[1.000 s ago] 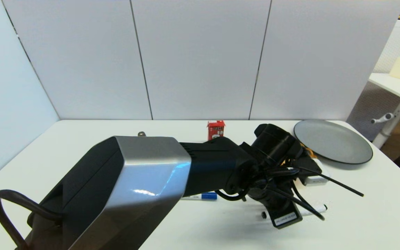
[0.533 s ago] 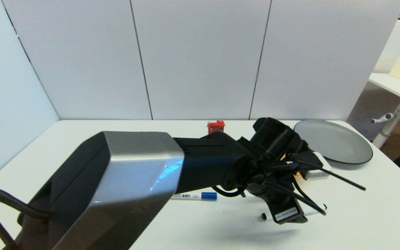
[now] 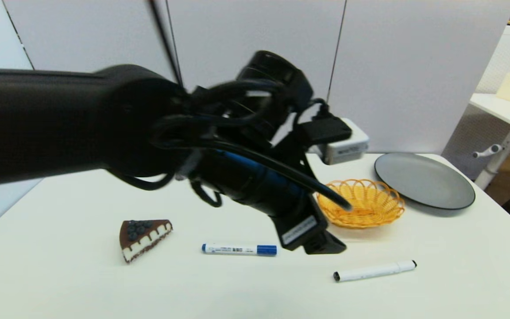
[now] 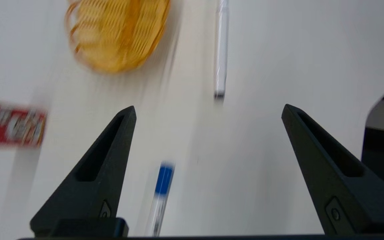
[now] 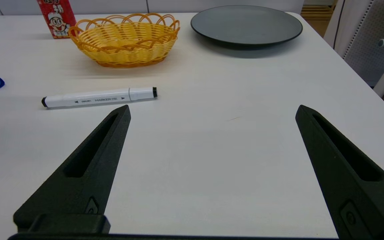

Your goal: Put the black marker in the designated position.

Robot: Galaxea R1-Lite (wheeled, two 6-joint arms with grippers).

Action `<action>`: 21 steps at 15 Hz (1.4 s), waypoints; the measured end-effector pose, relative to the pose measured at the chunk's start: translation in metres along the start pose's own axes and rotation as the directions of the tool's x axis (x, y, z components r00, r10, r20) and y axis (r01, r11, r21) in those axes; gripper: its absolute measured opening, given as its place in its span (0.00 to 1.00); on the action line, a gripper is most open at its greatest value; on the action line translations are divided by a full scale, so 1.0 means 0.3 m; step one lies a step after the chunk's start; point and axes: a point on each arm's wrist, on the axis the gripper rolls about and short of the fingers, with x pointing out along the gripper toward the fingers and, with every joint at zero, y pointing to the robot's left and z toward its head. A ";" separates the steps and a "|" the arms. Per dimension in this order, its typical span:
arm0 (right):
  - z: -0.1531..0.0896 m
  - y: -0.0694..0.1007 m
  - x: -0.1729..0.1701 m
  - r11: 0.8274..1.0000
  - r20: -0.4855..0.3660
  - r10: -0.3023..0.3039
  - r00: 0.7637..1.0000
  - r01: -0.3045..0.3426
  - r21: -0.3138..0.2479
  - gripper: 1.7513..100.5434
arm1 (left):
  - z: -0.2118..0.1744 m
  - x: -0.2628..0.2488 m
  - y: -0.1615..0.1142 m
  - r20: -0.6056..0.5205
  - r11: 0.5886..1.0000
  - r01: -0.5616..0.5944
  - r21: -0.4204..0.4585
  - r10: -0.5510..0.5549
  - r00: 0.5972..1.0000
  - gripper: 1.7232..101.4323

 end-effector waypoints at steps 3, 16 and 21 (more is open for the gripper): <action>0.000 0.000 0.000 1.000 0.000 0.000 1.000 0.000 0.000 0.97 | -0.171 -0.201 0.045 -0.047 0.986 -0.122 -0.115 0.117 0.992 0.90; 0.000 0.000 0.000 1.000 0.000 0.000 1.000 0.000 0.000 0.97 | -0.697 -0.629 -0.221 0.166 0.550 -0.710 -0.440 0.827 0.538 0.95; 0.000 0.000 0.000 1.000 0.000 0.000 1.000 0.000 0.000 0.97 | -0.759 -0.663 -0.395 0.247 0.425 -0.789 -0.445 0.904 0.348 0.96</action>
